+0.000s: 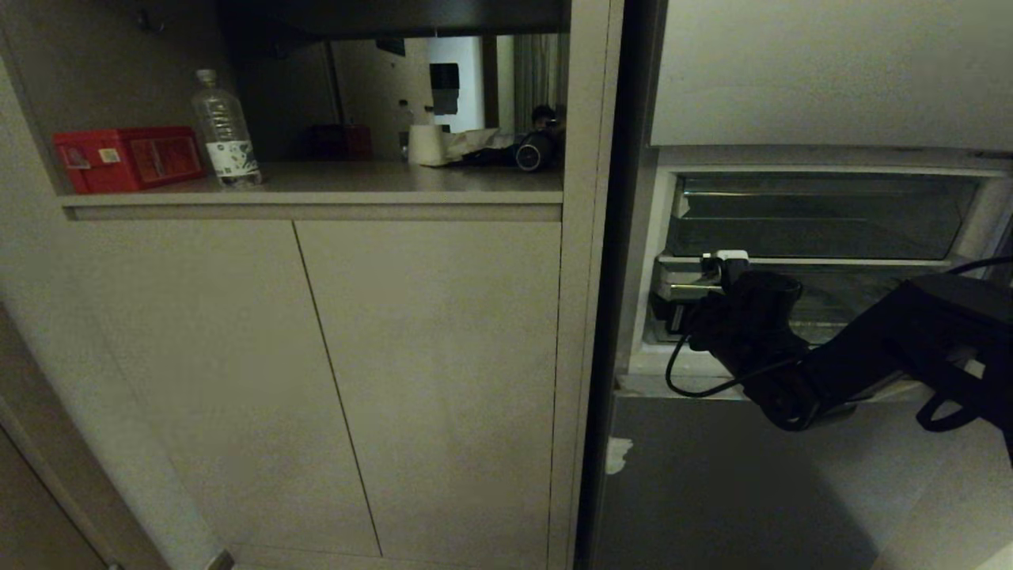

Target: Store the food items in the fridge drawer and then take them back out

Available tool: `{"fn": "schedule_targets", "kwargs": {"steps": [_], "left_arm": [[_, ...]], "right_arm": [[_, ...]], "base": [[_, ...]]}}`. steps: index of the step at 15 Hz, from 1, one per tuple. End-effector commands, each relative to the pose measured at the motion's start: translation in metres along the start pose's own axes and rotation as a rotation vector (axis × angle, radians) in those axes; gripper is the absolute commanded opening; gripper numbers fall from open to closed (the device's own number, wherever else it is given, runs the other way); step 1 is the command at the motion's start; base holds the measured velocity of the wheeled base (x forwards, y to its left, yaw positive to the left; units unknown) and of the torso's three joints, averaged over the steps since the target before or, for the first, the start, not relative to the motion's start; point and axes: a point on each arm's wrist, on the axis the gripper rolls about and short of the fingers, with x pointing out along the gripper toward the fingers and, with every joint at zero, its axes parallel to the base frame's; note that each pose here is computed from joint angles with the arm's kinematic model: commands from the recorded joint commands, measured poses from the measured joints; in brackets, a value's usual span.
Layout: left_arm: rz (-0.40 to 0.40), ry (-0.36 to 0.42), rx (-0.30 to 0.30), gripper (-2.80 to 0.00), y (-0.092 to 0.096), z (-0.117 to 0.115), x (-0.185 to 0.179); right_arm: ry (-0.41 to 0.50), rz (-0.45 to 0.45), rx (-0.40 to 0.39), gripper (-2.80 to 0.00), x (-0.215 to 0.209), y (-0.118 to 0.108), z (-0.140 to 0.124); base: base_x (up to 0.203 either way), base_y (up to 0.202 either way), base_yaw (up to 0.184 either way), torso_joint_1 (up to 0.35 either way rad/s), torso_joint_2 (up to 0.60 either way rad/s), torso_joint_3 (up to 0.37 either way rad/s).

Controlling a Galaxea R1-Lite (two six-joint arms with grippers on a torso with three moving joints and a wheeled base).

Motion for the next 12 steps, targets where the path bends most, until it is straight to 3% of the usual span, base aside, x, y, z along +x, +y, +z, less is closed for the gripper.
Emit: {"fn": "schedule_targets", "kwargs": {"steps": [1, 12], "left_arm": [[0.000, 0.001, 0.000, -2.80, 0.000, 0.000, 0.000], [0.000, 0.001, 0.000, -2.80, 0.000, 0.000, 0.000]], "right_arm": [[-0.005, -0.004, 0.002, 0.00, 0.002, 0.000, -0.002], [-0.023, -0.043, 0.009, 0.00, 0.014, -0.015, -0.003]], "base": [[0.000, 0.000, 0.000, 0.000, 0.00, 0.000], [0.000, 0.000, 0.000, 0.000, 0.00, 0.000]]}}
